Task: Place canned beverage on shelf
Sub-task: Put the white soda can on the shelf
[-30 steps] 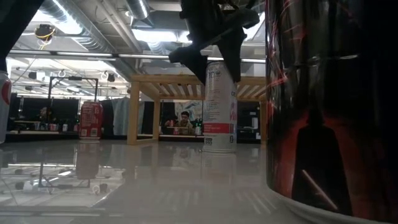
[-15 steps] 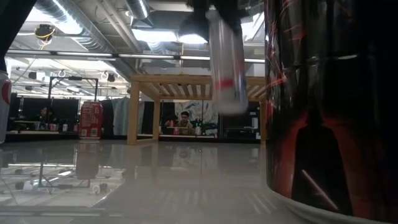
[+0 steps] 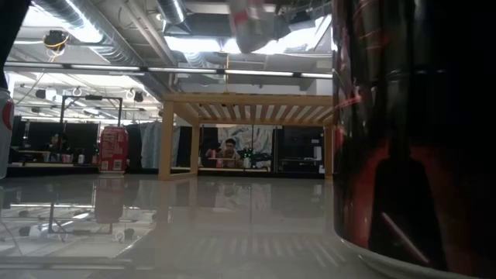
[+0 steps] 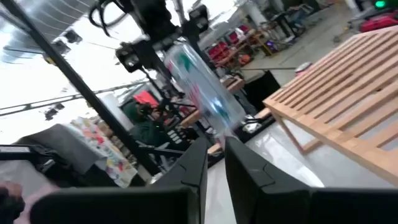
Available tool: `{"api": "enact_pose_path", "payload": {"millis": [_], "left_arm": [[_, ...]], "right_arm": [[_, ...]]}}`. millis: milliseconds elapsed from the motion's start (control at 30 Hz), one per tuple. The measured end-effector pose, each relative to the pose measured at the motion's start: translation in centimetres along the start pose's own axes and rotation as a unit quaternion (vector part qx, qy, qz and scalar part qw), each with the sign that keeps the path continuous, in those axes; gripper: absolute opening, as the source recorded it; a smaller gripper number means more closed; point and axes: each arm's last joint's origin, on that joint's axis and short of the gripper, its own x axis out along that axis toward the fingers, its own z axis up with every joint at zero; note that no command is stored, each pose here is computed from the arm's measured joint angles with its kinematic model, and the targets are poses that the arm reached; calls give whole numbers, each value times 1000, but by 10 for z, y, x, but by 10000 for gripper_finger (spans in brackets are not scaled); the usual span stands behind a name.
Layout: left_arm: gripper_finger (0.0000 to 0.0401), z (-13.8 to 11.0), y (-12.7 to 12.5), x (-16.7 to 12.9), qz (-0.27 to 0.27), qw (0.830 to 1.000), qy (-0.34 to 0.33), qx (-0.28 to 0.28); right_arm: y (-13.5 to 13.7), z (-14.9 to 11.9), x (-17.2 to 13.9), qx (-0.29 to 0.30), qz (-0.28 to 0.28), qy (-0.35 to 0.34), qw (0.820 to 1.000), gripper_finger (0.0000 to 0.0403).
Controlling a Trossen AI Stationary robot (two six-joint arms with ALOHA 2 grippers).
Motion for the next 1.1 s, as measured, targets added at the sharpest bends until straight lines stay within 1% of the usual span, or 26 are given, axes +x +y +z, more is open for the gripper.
{"api": "enact_pose_path", "payload": {"millis": [100, 200, 333, 400, 467, 567, 700, 800, 900, 1100], "left_arm": [[244, -8, 16, -31, 38, 999, -19, 23], [244, -14, 36, -53, 75, 996, -24, 35], [244, -25, 66, -67, 99, 994, 15, 32], [244, -23, 79, -69, 96, 994, 11, 40], [244, -21, 92, -70, 92, 994, 4, 56], [244, -22, 110, -67, 95, 993, 26, 68], [244, -18, 135, -58, 67, 996, 27, 56], [244, -20, 145, -56, 47, 998, 29, 38], [244, -23, 152, -49, 49, 997, 46, 26], [244, -34, 163, -22, 37, 994, 103, 4]], "right_arm": [[-1, 1, 5, -1, -23, -2, 1000, 46], [-2, 0, 8, -1, -37, -2, 999, 46], [-4, -1, 11, -1, -54, -2, 999, 46], [-5, -1, 12, -2, -69, -9, 998, 46], [-7, -2, 13, -2, -80, -11, 997, 46], [-8, -3, 15, -2, -89, -9, 996, 46], [-9, -4, 17, -2, -95, -4, 995, 46], [-10, -5, 19, -3, -103, -4, 995, 46], [-11, -6, 20, -3, -107, 2, 994, 46], [-12, -7, 22, -4, -112, 8, 994, 46]]}}
